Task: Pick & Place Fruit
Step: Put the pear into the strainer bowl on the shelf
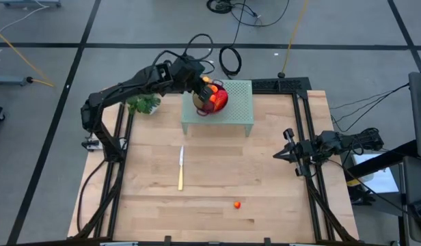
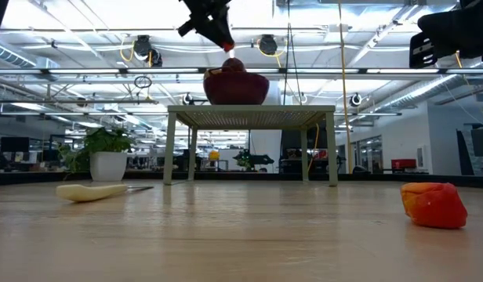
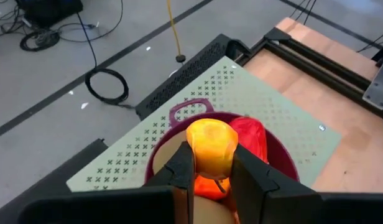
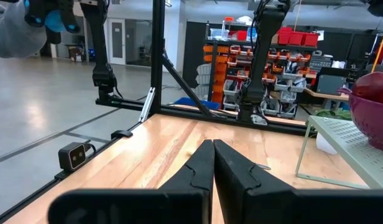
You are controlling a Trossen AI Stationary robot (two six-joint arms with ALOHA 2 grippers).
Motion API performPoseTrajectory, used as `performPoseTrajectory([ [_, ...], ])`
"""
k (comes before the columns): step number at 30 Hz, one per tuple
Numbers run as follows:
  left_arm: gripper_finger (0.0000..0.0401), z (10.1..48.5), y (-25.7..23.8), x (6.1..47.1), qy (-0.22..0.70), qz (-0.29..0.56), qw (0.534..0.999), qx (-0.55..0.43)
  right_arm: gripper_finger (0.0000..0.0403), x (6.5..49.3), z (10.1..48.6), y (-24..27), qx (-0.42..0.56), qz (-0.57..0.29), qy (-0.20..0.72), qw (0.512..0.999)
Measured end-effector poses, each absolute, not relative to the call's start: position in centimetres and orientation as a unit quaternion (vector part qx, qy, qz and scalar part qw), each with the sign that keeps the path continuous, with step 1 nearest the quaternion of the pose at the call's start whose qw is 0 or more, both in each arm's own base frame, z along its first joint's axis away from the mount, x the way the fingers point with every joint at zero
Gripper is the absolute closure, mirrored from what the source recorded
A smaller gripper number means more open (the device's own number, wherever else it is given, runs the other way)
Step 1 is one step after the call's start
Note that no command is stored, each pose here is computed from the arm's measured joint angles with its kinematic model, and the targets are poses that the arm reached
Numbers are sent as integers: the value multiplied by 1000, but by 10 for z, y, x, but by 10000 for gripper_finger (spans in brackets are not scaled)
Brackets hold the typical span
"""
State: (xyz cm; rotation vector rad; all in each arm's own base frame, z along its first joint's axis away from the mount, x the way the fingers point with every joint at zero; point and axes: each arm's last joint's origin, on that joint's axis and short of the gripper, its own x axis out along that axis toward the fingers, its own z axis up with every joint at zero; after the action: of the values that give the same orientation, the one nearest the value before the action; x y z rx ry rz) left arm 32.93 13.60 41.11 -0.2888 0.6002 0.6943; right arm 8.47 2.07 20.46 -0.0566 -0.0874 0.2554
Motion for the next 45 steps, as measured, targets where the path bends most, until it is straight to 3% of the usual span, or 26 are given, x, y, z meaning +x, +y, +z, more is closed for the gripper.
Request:
performPoseTrajectory([
  [9,339,410,144,328,298,326,881,-168,399,85,205,21,-28,127,-44,991],
  [24,339,376,151,352,354,307,863,-188,399,85,205,21,-14,128,-42,991],
  [45,329,374,151,353,357,310,861,-189,399,85,205,21,-16,128,-42,991],
])
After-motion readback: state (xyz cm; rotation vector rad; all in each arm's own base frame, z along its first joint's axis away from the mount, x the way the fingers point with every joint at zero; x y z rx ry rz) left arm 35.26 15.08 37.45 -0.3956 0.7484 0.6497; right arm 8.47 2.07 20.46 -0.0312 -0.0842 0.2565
